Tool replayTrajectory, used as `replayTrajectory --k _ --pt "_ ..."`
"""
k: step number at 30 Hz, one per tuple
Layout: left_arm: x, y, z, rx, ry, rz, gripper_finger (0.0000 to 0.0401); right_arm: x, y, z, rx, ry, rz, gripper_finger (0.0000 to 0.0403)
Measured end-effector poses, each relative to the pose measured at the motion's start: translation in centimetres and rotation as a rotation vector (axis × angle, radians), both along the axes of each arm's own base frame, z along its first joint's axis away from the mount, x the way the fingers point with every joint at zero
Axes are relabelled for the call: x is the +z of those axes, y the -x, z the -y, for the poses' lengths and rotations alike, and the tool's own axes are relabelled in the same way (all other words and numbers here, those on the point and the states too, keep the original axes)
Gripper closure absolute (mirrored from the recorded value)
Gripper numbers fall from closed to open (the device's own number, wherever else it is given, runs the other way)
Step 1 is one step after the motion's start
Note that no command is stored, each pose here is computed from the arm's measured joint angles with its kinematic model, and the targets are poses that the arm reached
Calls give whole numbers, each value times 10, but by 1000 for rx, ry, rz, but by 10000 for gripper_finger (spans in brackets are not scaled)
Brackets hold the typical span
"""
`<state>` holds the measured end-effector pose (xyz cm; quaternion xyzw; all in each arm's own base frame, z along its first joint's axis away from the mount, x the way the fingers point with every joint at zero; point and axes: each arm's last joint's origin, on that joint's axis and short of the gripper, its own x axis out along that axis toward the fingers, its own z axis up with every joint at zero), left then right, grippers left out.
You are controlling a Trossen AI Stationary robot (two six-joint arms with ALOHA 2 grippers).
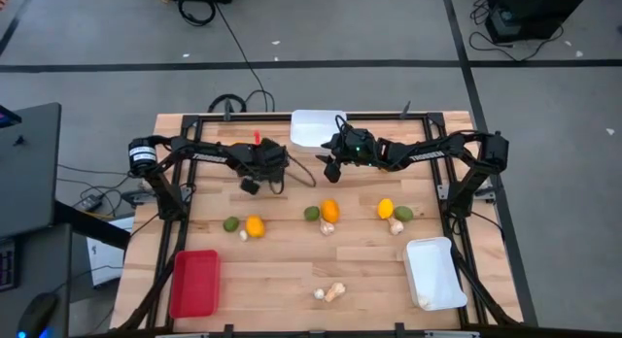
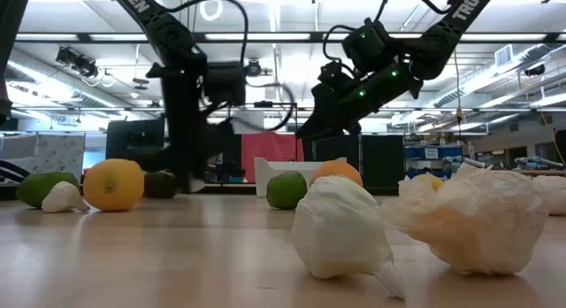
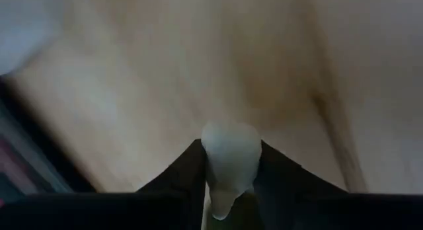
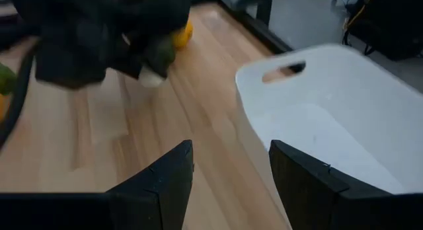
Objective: Sort produce into baskets
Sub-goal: Put the garlic into the top white bin
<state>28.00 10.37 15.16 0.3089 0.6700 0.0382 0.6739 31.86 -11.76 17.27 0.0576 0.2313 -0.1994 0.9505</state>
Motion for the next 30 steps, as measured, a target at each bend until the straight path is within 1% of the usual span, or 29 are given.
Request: replayTrajectory --k 2,5,7,9,13,16,20,26,30 --pt "9 -9 -2 83 20 107 283 -2 1 0 -7 -20 -11 192" --pt "23 -22 -5 155 88 262 277 -1 1 -1 -23 -76 14 192" --pt "31 -32 -6 175 143 373 276 0 -1 -1 -22 -115 52 192" --pt "38 -40 -7 186 166 474 276 3 -2 0 -35 -156 94 192" --pt "49 -52 -11 184 143 641 275 4 -1 4 -48 -217 138 192" --pt "54 -57 -13 170 126 718 275 5 1 9 -40 -265 154 191" --pt "60 -62 -13 152 108 790 275 5 3 15 -39 -293 165 188" --pt "66 -66 -15 138 90 861 274 11 3 19 -2 -291 238 188" --pt "69 -70 -13 106 112 910 274 14 1 17 11 -285 260 188"
